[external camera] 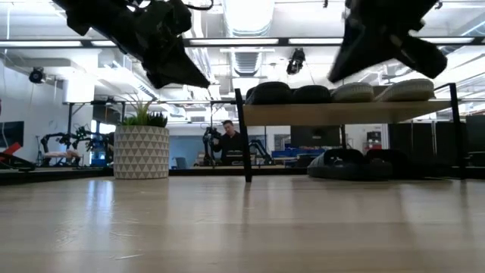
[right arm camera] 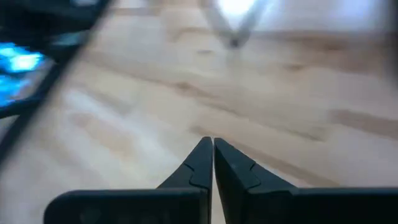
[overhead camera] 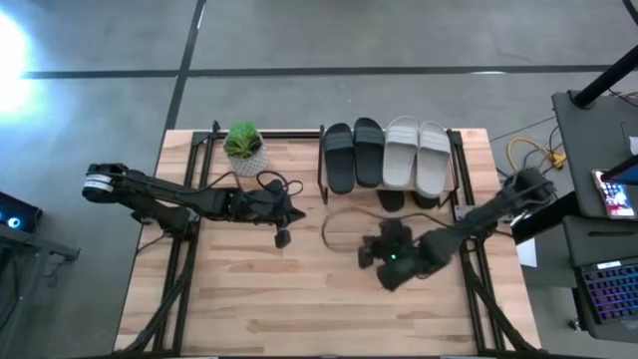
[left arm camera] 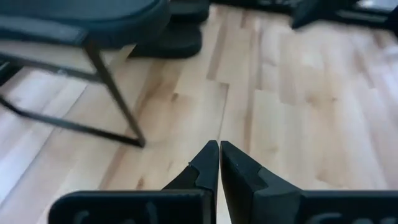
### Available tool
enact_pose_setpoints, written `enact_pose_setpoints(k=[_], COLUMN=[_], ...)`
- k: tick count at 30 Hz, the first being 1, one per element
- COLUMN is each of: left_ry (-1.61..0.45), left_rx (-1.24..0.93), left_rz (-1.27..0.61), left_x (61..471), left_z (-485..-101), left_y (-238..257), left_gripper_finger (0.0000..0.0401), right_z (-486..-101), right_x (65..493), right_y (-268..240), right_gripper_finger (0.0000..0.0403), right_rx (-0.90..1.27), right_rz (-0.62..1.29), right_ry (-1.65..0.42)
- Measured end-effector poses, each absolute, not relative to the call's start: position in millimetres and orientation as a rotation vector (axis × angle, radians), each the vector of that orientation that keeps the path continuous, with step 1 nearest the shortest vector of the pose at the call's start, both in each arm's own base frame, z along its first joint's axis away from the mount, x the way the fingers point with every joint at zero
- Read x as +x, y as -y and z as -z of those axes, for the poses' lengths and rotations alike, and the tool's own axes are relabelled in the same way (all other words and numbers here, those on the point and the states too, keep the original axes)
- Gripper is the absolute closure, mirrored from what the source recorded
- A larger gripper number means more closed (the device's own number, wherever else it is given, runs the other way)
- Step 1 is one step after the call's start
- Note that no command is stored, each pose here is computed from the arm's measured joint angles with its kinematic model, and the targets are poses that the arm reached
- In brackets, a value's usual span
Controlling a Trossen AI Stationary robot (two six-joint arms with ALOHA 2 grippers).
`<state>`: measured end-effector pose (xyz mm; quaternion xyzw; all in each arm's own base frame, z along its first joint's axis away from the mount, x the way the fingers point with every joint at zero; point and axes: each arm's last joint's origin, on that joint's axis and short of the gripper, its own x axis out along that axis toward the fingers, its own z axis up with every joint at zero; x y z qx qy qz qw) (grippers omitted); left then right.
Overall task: Pick and place slides into the shelf
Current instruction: Return to Home Position
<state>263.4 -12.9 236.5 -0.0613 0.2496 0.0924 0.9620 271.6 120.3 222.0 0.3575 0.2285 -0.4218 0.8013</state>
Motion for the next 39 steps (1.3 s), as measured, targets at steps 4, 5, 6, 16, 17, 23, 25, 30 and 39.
enact_pose_setpoints(k=[4,5,6,16,17,23,25,30,39], left_ry=[-0.468,-0.470,-0.467,-0.432,-0.432,-0.405,-0.395,-0.369,-0.363], left_rx=[-0.133,-0.133,-0.133,-0.139,-0.139,-0.143,-0.143,-0.159,-0.188], left_rz=[-0.173,-0.173,-0.173,-0.171,-0.171,-0.183,-0.187,-0.205,-0.317], left_x=[265.2,265.3,265.6,266.9,266.6,263.9,263.0,259.0,260.5], left_z=[-239.7,-240.0,-240.9,-249.9,-250.2,-255.6,-257.3,-263.0,-259.9], left_y=[13.4,13.3,13.3,13.4,13.3,12.7,12.6,11.8,8.5], left_gripper_finger=[0.0399,0.0399,0.0399,0.0399,0.0399,0.0399,0.0399,0.0399,0.0399], right_z=[-208.2,-206.0,-208.4,-256.3,-264.6,-230.4,-210.5,-206.2,-217.4], right_x=[276.9,280.2,283.0,285.7,290.9,309.9,301.8,244.5,189.2], right_y=[-111.0,-104.6,-98.8,-80.5,-81.5,-43.0,-26.4,-17.3,-16.6], right_gripper_finger=[0.0394,0.0394,0.0394,0.0394,0.0394,0.0394,0.0394,0.0394,0.0394], right_rx=[0.865,0.890,0.908,0.762,0.695,0.678,0.749,0.775,0.691], right_rz=[0.669,0.613,0.555,0.202,0.120,-0.183,-0.285,-0.413,-0.312], right_ry=[-0.396,-0.370,-0.339,-0.180,-0.109,-0.095,-0.098,0.155,0.114])
